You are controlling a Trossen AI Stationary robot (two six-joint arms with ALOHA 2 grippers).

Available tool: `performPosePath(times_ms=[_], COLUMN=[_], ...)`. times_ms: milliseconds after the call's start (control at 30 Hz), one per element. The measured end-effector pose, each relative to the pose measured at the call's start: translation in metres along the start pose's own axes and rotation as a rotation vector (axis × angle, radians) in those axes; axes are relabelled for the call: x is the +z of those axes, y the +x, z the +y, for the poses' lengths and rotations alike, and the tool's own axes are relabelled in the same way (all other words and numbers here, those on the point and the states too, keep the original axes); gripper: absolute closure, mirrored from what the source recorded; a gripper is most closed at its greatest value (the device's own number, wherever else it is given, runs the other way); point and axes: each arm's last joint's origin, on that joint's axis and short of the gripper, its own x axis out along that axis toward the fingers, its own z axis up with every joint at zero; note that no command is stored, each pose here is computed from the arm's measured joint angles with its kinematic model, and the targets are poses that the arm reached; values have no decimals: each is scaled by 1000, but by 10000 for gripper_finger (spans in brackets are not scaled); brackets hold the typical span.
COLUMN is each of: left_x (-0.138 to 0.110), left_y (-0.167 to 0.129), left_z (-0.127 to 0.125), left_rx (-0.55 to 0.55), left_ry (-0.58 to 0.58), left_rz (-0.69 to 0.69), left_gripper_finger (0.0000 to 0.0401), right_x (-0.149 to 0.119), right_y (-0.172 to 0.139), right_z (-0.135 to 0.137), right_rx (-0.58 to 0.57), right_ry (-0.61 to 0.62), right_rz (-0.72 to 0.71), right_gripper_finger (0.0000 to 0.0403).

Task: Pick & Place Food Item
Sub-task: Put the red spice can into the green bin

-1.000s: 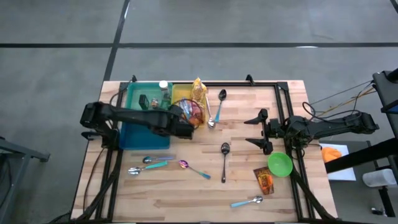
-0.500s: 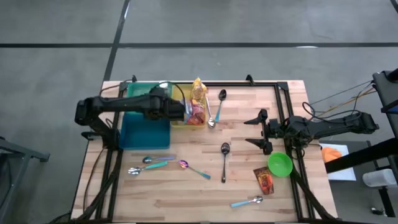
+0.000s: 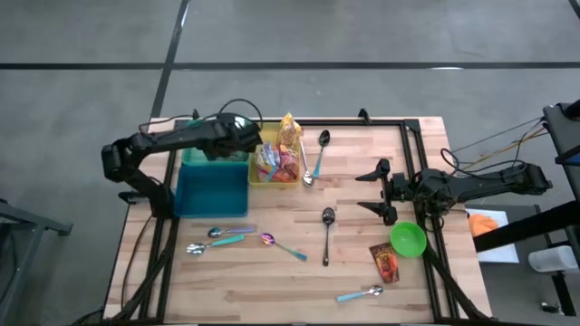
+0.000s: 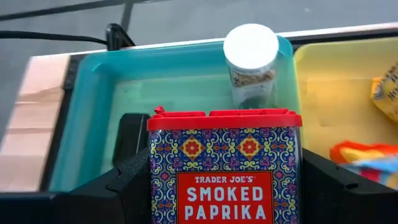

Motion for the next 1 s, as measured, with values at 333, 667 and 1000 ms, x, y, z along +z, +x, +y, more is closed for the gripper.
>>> performPosePath(times_ms=[333,667,1000], left_x=[4,-4,-18], left_y=[56,78,89], left_z=[33,41,42], left_rx=[-139,-150,-185], left_ry=[-54,-75,-77], left_rz=[42,69,93], left_gripper_finger=[121,121,121], right_x=[0,0,0], right_y=[0,0,0], right_z=[0,0,0], right_rx=[0,0,0], right_ry=[0,0,1], right_rz=[1,1,1], right_gripper_finger=[44,44,44])
